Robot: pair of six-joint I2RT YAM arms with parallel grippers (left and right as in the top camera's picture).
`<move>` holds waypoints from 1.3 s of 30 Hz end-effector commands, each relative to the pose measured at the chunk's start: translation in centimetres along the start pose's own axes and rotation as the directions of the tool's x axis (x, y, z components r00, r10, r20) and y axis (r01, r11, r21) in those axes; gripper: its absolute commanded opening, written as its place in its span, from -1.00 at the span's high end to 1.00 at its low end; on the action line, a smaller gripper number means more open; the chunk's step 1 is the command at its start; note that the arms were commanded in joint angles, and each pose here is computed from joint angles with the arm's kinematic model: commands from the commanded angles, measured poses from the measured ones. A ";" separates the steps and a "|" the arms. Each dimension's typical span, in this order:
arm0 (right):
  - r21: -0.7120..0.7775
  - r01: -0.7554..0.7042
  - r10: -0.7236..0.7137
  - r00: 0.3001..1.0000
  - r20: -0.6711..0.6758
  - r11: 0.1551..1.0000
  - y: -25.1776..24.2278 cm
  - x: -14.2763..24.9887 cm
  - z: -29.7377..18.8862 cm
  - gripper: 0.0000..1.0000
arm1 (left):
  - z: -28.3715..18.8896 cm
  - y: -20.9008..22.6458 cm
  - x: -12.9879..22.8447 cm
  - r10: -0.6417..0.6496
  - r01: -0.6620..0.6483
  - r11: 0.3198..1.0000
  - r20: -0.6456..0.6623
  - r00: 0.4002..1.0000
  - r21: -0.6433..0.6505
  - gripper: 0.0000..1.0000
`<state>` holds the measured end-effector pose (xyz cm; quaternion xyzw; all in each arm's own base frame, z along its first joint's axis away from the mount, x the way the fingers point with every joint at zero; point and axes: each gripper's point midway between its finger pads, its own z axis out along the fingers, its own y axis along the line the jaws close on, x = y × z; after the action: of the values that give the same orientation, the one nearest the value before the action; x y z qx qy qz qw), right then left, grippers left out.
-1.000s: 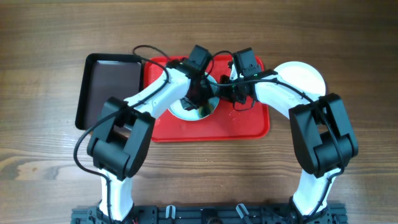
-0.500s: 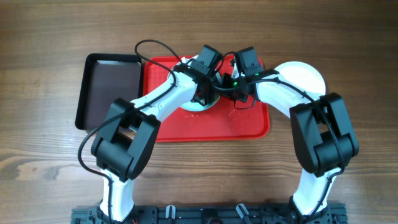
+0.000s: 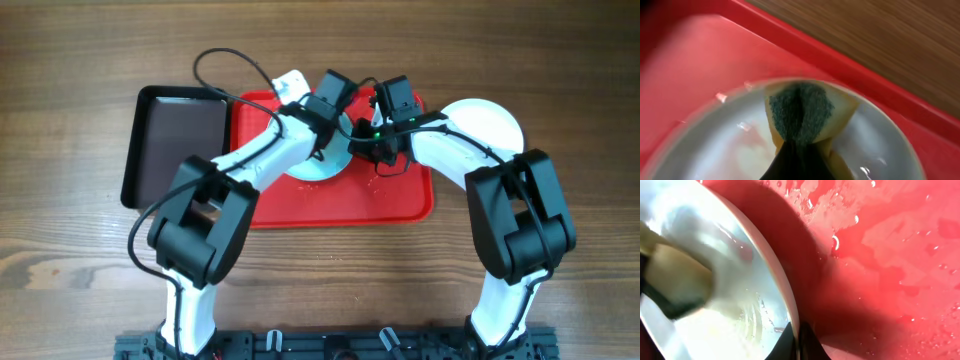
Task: Clean dirty plates on tray and stack at the side
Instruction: 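Keep scrubbing around the plate with the left-gripper sponge, then lift the sponge off the plate with the left gripper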
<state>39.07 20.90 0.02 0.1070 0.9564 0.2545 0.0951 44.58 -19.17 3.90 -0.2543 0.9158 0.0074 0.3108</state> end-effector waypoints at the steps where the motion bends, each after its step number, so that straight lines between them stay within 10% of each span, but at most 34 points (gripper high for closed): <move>1: 0.071 -0.023 0.027 0.998 -0.057 0.997 -2.4 1.9 1.7 0.91 | 0.8 4.0 -2.1 -0.087 0.106 0.982 0.125 0.988 -0.154 0.92; 13: 0.070 -0.023 0.027 0.998 -0.056 0.997 -2.4 1.9 1.7 0.91 | 0.8 5.3 4.3 -0.131 0.091 0.986 -0.305 0.943 -0.143 0.92; 23: 0.071 -0.023 0.027 0.998 -0.058 0.997 -2.4 1.9 1.8 0.91 | -3.8 1.0 10.9 0.209 -0.021 0.962 -0.687 0.696 0.271 0.92; 39: 0.049 -0.002 0.006 0.997 -0.075 0.999 -2.1 2.2 1.7 0.91 | -5.3 2.1 -6.8 0.097 0.317 0.750 -0.571 0.815 0.581 0.92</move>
<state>38.86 21.09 0.05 0.1036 0.9560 0.2595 0.0898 43.83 -15.52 6.25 -0.2234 0.9192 -0.3200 0.0521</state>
